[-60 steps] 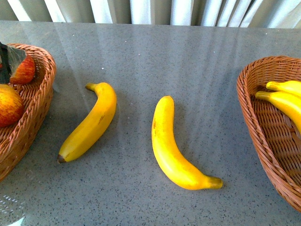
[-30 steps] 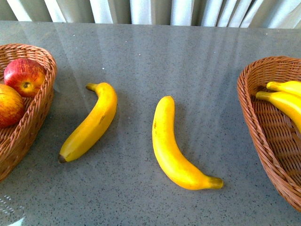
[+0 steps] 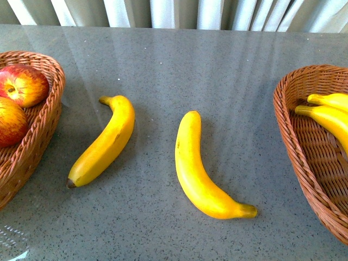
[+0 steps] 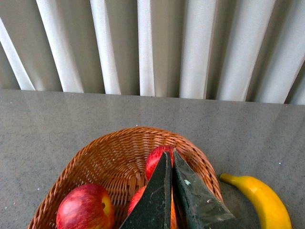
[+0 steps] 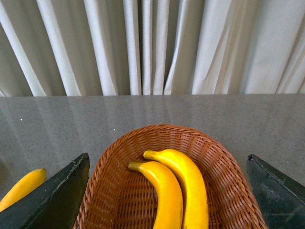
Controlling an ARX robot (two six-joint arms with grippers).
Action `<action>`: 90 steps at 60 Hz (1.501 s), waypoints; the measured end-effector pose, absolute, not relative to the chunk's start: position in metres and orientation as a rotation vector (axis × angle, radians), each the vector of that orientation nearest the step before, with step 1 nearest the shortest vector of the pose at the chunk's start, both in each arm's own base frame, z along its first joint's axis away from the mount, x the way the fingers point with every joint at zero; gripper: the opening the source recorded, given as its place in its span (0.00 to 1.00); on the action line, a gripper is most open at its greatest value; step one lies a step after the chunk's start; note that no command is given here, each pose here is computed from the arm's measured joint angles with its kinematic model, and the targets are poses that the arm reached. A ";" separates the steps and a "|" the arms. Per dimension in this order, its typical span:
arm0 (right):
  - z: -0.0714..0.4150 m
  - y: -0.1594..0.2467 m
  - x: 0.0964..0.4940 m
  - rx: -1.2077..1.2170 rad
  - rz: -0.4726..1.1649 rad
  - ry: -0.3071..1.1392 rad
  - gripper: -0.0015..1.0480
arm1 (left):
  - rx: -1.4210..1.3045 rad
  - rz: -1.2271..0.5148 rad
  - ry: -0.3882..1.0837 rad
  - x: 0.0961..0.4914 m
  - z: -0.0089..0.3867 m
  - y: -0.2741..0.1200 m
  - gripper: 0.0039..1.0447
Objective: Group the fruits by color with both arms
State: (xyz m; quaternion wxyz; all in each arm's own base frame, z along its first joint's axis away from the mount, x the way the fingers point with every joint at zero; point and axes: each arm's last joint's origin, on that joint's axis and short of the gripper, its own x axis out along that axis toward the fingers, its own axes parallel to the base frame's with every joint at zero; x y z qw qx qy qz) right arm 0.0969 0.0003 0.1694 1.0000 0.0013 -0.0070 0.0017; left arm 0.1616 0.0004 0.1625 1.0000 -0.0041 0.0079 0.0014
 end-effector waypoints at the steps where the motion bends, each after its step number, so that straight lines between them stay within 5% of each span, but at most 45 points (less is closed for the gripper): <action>1: 0.169 0.000 0.097 0.003 0.003 -0.014 0.91 | -0.008 0.003 0.012 0.160 0.163 0.000 0.01; 90: 0.169 0.000 0.097 0.003 0.003 -0.014 0.91 | -0.008 0.002 0.005 0.098 0.167 0.000 0.01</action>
